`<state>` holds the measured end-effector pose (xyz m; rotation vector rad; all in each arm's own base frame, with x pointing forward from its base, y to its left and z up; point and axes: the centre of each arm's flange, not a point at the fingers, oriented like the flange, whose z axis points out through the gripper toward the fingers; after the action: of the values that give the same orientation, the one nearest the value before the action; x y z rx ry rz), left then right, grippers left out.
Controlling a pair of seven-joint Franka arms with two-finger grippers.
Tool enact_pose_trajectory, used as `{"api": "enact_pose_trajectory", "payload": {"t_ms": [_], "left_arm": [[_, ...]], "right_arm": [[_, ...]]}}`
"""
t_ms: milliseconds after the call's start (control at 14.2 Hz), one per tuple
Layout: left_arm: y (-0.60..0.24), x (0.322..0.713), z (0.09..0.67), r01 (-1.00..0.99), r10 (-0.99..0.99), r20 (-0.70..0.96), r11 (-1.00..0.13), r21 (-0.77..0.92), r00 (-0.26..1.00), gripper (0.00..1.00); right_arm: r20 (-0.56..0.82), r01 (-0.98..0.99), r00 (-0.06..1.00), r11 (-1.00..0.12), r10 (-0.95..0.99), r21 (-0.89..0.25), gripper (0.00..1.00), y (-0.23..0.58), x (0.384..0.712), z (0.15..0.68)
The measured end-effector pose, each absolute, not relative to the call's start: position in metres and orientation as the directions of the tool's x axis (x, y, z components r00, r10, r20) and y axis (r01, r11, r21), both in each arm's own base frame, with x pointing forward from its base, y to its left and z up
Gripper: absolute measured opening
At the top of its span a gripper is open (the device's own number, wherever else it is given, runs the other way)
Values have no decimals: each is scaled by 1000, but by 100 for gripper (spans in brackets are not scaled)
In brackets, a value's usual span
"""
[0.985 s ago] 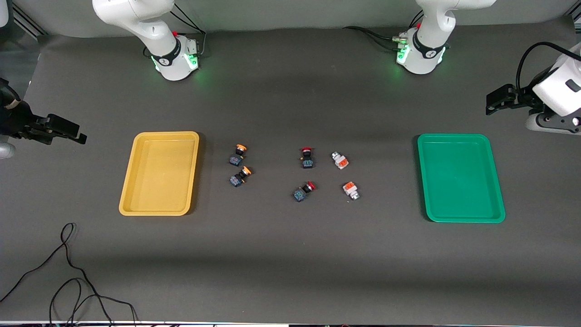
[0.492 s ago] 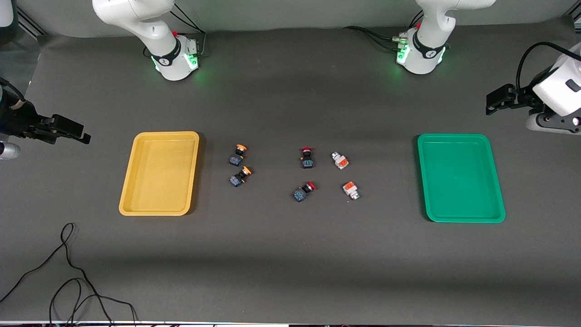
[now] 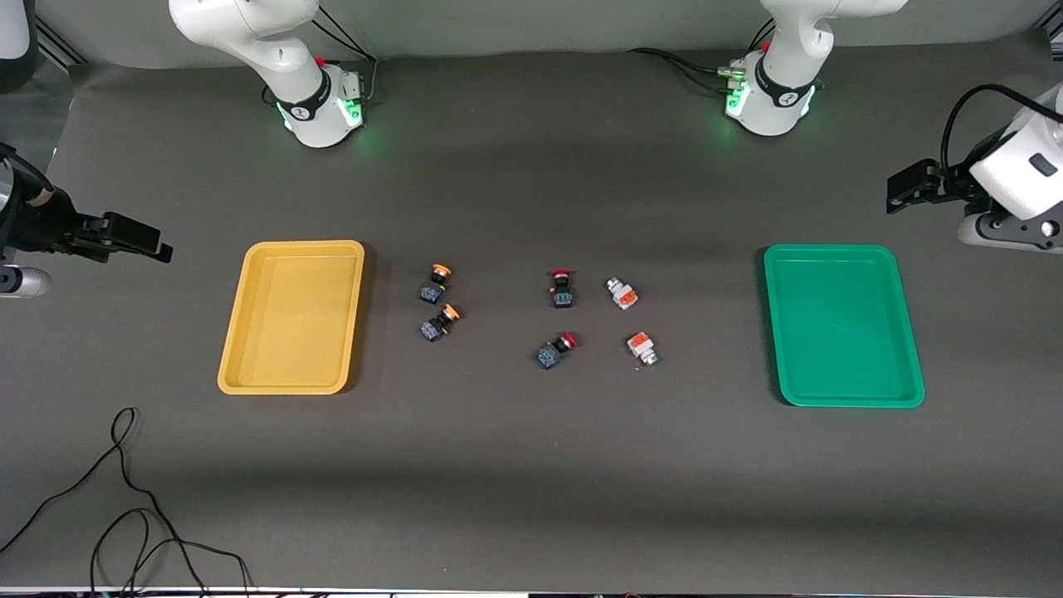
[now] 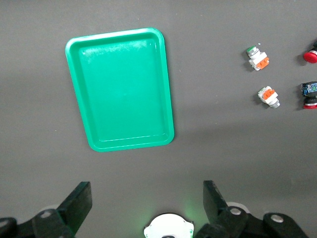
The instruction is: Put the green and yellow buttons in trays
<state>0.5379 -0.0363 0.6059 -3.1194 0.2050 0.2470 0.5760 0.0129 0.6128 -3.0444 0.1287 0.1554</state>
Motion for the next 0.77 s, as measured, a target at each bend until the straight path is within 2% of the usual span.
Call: {"api": "enact_pose_trajectory", "payload": {"t_ms": [422,774], "left_arm": [[-39,541,597,-131,-130,-173,-991,6,976,100],[-107,536,572,-66,-63,-205,-998,-6,977,100]], "right_arm": [[-123,-205,974,-972,-191,-118,100,64,604,606],[-159,-295,947,-952,-280,-80,100,177,602,592]]}}
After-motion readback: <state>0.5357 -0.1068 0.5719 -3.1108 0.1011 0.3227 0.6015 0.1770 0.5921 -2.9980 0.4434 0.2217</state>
